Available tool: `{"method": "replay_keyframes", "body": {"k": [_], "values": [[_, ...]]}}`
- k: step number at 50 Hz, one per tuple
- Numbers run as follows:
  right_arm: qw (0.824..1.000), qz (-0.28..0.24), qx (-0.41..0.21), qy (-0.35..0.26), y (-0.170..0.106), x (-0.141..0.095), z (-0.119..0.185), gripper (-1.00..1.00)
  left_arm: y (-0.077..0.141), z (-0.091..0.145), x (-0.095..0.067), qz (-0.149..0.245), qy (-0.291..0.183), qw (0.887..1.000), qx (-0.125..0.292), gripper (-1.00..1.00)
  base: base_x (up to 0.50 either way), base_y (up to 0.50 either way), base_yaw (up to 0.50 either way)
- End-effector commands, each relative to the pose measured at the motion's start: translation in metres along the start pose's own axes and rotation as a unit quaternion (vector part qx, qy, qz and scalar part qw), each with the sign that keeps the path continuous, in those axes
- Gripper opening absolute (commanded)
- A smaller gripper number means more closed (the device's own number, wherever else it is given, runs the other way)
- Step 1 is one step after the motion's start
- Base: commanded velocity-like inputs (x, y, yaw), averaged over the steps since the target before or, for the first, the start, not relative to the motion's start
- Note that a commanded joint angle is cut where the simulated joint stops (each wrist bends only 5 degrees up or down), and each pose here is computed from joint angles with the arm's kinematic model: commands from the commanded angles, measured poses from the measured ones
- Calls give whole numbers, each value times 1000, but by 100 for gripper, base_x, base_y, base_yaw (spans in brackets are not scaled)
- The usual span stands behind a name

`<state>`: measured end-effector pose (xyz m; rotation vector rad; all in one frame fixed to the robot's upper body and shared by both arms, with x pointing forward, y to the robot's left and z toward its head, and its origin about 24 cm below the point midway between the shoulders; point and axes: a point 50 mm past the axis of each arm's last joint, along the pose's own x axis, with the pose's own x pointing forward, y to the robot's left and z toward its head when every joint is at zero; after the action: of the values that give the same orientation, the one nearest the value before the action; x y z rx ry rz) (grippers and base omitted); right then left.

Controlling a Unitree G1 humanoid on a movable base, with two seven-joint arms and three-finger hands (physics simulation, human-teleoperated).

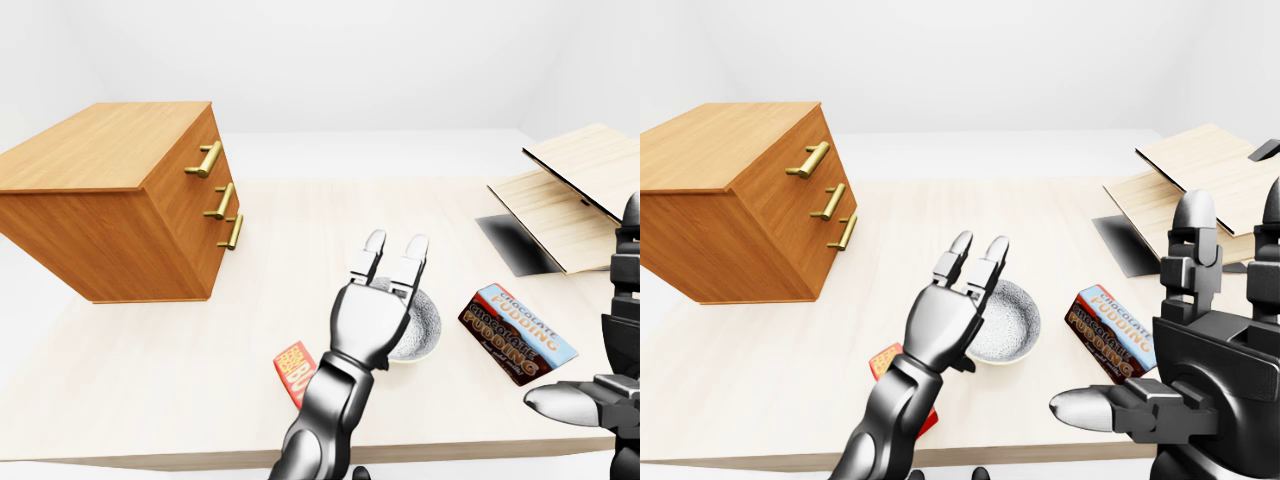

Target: Close the top drawer of the cabinet and put the bowl on top of it.

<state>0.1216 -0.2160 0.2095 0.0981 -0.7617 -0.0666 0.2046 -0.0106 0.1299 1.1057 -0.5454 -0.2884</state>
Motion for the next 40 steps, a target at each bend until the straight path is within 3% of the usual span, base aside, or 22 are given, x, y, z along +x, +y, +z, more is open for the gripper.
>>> {"method": "replay_keyframes", "body": {"k": [1, 40], "values": [[1000, 0, -1, -1, 0, 0, 0, 100, -7, 2, 0, -12, -3, 1000, 7, 100, 0, 0, 0], [1000, 0, 2, 4, 0, -1, 0, 100, -59, -11, -5, -88, 23, 996, 18, 100, 0, 0, 0]]}}
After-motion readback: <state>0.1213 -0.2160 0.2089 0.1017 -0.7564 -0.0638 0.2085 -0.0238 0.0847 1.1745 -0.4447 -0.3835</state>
